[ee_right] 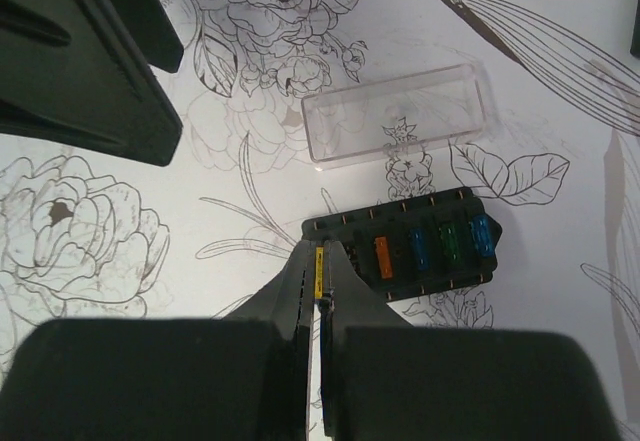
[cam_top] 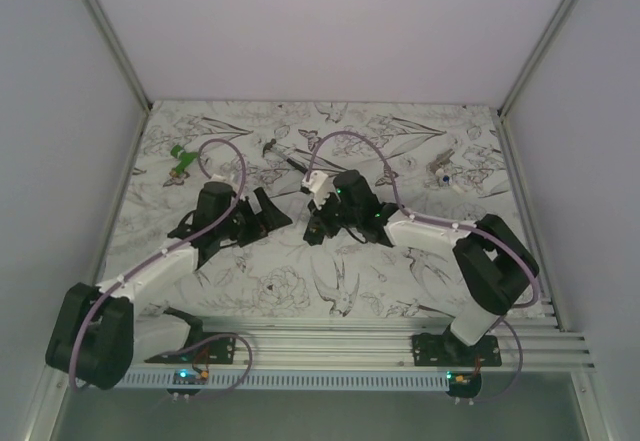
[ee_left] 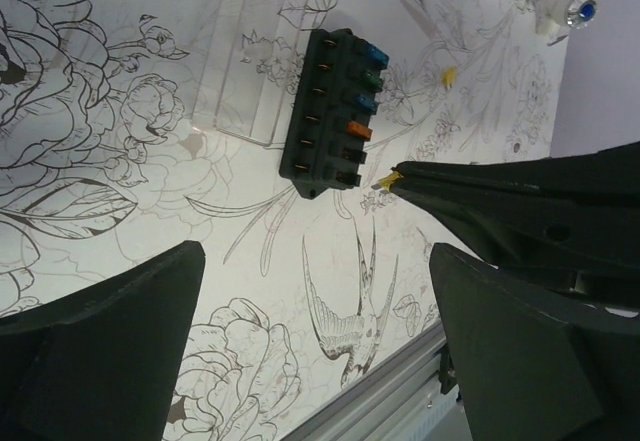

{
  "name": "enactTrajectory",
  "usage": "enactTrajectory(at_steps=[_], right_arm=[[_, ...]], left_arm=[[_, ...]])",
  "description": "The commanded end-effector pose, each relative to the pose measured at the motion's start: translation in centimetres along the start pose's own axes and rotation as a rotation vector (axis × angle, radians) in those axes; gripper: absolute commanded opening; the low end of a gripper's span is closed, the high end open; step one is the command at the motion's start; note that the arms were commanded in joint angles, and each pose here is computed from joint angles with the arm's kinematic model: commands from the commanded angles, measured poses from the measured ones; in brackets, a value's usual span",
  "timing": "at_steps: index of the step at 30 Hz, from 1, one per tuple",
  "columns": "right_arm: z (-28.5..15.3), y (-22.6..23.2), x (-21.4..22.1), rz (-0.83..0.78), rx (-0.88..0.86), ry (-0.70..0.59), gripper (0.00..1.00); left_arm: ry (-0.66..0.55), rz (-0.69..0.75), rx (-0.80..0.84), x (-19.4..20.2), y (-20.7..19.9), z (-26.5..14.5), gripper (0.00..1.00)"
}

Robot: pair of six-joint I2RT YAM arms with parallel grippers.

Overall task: Snap on the fuse box
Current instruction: Pick up the fuse from the center of the board.

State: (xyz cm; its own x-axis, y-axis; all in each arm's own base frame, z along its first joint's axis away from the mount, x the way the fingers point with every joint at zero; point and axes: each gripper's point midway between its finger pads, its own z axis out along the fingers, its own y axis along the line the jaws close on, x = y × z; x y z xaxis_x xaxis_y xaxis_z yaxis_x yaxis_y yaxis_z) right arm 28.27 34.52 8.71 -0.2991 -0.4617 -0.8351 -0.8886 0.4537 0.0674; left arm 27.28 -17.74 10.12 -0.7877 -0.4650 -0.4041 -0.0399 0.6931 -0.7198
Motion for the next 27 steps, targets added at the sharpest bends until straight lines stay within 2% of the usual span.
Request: enactTrajectory(at_steps=[1, 10, 27], right_arm=[[0.8, -0.8, -2.0, -0.097, 0.041, -0.039, 0.0], [2.0, -1.1, -0.7, -0.128, 0.042, 0.01, 0.0], [2.2, -1.4, 0.7, -0.169, 0.062, 0.058, 0.0]], left_arm=[[0.05, 0.012, -0.024, 0.2, 0.4, 0.5, 1.0], [0.127, -0.038, -0.086, 0.9, 2.1, 2.0, 0.99], [0.16, -0.064, -0.109, 1.2, 2.5, 2.5, 1.0]])
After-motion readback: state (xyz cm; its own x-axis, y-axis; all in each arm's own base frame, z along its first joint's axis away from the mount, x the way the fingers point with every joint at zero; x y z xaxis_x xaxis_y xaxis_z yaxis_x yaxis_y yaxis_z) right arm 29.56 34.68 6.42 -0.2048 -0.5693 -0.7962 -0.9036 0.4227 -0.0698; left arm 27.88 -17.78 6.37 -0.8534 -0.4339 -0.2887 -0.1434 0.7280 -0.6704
